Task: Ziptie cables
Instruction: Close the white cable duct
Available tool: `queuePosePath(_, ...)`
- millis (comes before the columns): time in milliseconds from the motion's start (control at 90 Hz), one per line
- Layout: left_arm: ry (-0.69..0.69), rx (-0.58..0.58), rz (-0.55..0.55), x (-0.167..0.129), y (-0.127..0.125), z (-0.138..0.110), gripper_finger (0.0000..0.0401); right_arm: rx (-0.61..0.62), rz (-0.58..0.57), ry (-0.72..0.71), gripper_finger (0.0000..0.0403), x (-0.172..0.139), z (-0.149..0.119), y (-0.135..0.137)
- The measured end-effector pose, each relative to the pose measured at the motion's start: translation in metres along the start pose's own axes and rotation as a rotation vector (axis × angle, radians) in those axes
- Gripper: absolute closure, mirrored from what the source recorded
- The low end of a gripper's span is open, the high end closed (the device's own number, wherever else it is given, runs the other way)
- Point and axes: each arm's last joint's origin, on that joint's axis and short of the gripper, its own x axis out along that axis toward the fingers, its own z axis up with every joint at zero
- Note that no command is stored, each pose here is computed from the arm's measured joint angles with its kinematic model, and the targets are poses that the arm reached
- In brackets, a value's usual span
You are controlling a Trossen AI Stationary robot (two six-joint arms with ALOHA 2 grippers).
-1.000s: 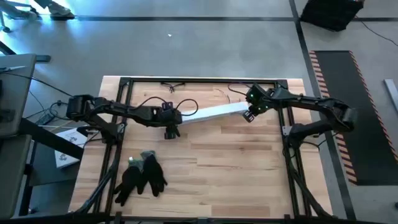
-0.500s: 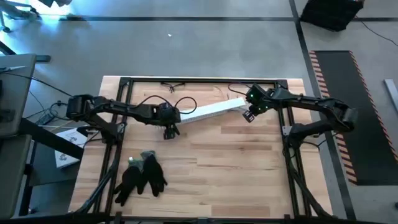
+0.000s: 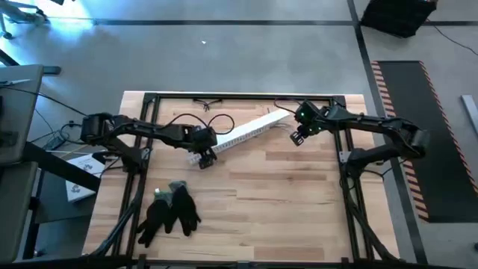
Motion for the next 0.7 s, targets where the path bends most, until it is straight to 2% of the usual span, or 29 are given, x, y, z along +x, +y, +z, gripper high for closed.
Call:
queuePosePath(56,0.011,-0.006,0.012,0.000,0.001,-0.001,0.0091,-0.009,0.025,-0.015,0.0392,0.001,0.001,0.001)
queuePosePath(167,0.072,0.066,0.037,-0.002,0.000,-0.006,0.0091,-0.038,0.062,-0.047,0.0392,0.001,0.004,0.002)
queuePosePath(289,0.110,0.093,0.022,-0.007,-0.004,-0.005,0.0091,-0.072,0.082,-0.106,0.0392,0.001,0.009,0.004)
queuePosePath(422,0.112,0.162,0.061,-0.010,-0.010,-0.006,0.0091,-0.170,0.102,-0.213,0.0392,-0.001,0.019,0.006)
queuePosePath(556,0.083,0.208,0.071,-0.011,-0.017,-0.006,0.0091,-0.340,0.247,-0.379,0.0390,-0.006,0.033,0.013)
queuePosePath(700,-0.055,0.298,0.047,-0.012,-0.027,0.006,0.0091,-0.467,0.390,-0.592,0.0367,-0.010,0.050,0.025)
